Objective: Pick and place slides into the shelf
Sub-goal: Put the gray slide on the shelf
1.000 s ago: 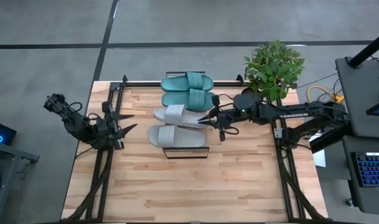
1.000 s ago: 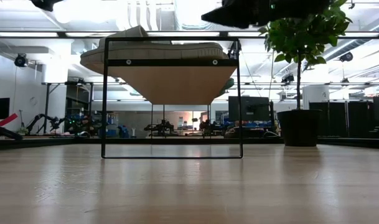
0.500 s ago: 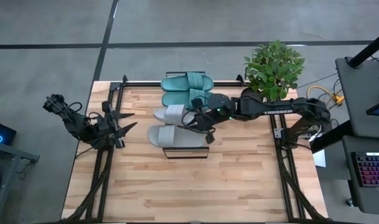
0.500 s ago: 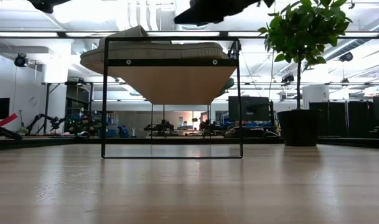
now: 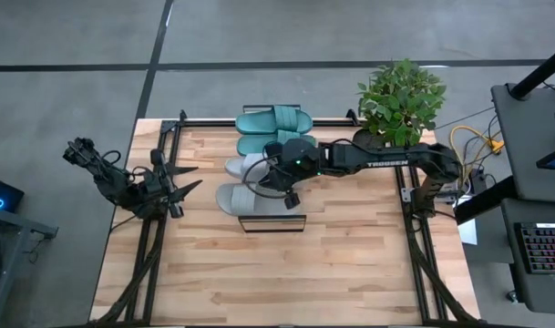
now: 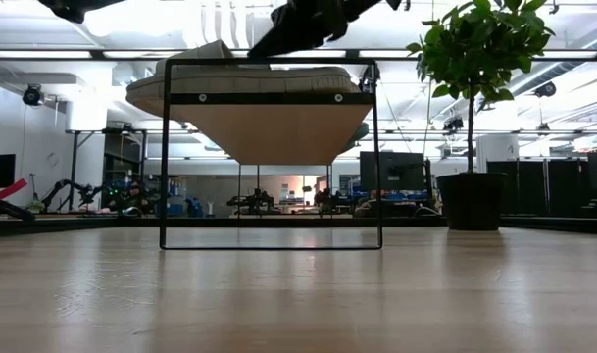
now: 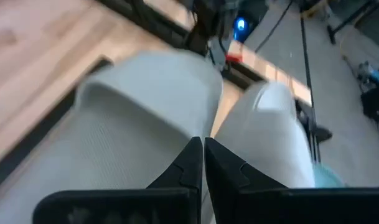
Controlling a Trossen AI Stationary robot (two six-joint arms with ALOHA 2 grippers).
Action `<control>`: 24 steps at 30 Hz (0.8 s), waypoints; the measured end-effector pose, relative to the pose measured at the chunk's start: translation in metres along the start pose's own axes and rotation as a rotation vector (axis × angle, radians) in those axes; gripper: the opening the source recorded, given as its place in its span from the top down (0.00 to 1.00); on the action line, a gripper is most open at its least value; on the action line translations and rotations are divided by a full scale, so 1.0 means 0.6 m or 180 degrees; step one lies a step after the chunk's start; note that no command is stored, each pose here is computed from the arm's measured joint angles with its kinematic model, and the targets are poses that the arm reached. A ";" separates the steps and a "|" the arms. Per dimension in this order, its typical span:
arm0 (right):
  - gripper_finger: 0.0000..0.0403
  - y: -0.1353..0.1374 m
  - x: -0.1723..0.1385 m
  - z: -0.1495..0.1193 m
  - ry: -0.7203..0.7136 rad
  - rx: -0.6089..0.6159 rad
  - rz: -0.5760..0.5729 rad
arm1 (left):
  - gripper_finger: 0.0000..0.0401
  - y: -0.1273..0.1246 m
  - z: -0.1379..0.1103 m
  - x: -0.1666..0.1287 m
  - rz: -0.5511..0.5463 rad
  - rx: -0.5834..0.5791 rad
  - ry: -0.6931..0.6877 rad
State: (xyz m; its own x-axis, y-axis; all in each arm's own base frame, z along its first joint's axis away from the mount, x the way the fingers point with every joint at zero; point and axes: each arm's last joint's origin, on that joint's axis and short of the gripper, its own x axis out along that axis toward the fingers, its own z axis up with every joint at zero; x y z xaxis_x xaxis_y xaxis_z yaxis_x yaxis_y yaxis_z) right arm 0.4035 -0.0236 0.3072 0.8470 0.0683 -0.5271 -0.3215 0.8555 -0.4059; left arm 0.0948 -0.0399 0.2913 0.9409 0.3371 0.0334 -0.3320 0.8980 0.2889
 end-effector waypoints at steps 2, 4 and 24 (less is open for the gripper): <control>0.98 -0.001 0.006 -0.002 0.0101 0.0006 -0.0043 | 0.63 0.000 -0.001 0.000 -0.0002 0.0012 0.0008; 0.98 0.000 0.011 -0.006 0.0151 0.0009 -0.0059 | 0.63 0.000 -0.002 0.000 -0.0006 0.0031 0.0021; 0.98 0.004 0.011 -0.016 0.0414 0.0116 -0.0092 | 0.63 -0.001 -0.004 0.000 -0.0014 -0.0009 0.0039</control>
State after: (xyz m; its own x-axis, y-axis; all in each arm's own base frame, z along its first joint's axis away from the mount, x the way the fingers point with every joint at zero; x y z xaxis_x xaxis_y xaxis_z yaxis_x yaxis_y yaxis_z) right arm 0.4043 -0.0261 0.2959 0.7929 -0.0217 -0.6090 -0.2803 0.8744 -0.3961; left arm 0.0946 -0.0398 0.2889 0.9414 0.3367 0.0204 -0.3282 0.9002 0.2863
